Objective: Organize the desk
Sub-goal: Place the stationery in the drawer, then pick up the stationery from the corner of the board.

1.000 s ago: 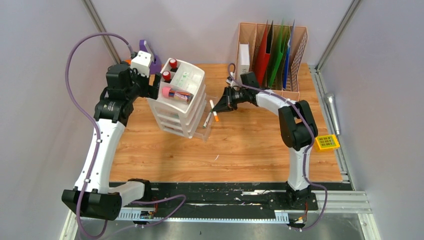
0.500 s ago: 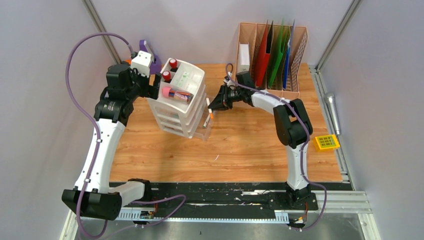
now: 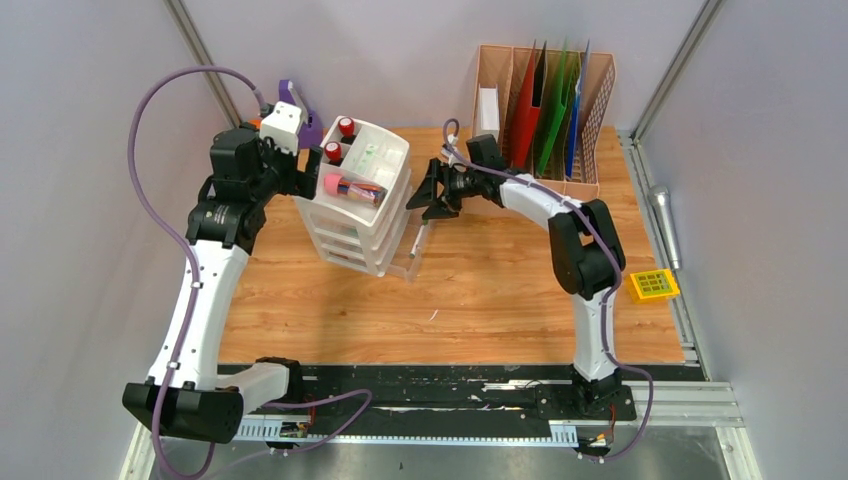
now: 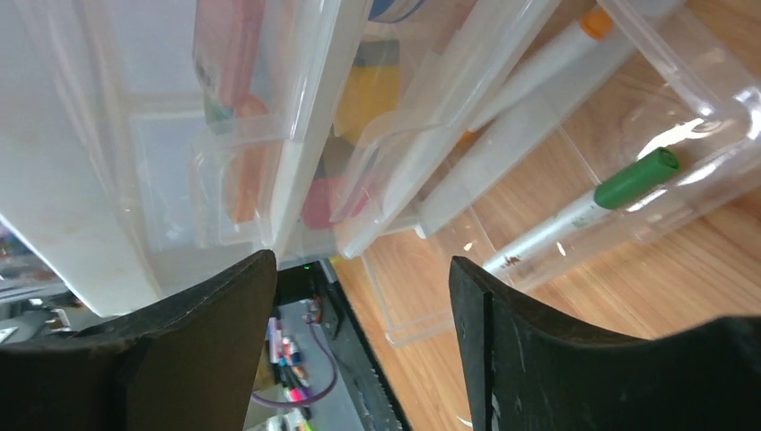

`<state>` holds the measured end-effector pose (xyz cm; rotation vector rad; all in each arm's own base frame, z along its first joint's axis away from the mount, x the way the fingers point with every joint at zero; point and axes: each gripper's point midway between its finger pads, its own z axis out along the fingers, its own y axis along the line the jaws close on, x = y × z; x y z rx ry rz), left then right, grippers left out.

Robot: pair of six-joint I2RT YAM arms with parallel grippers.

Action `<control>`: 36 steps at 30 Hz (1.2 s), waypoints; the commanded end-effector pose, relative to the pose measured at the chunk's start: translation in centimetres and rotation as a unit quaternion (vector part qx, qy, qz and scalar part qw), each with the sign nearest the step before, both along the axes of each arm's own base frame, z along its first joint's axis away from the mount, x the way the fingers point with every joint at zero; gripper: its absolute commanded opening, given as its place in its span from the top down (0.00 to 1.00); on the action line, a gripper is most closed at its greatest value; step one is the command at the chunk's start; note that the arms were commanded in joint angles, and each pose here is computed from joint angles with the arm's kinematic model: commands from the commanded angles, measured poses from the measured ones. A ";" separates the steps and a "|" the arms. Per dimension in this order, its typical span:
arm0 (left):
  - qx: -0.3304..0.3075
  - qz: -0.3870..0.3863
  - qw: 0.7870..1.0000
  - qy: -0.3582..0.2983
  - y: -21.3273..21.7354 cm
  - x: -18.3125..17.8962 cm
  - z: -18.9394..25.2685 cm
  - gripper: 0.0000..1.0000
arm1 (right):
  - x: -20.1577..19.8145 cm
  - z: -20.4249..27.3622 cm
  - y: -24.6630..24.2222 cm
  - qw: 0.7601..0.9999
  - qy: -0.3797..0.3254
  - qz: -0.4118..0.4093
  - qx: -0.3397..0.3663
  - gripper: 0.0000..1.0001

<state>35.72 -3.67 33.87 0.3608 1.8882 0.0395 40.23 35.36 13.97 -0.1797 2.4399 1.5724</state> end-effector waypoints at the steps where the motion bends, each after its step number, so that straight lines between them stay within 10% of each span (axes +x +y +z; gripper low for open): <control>1: -0.007 -0.005 0.999 -0.051 0.0 -0.7 3.8 0.00 | -0.1 5.3 -2.7 0.990 -0.135 -0.002 -0.027 0.28; 7: 0.004 -0.005 0.998 -0.062 0.2 -1.1 4.3 0.00 | -0.9 7.5 -9.7 0.945 -0.288 -0.034 -0.154 0.21; 12: 0.011 0.000 0.997 -0.075 0.5 -1.2 4.8 0.00 | -1.8 9.2 -16.9 0.859 -0.406 -0.087 -0.299 0.01; 18: 0.005 -0.005 0.997 -0.076 0.3 -1.1 4.7 0.00 | -3.7 7.3 -24.7 0.763 -0.451 -0.051 -0.460 0.00; 25: -0.009 -0.016 0.997 -0.074 -0.3 -1.2 4.3 0.00 | -7.8 1.3 -31.6 0.774 -0.369 0.102 -0.505 0.00; 36: -0.007 -0.018 0.998 -0.067 -0.3 -1.4 3.7 0.00 | -8.4 -6.2 -37.4 0.726 -0.317 0.301 -0.530 0.05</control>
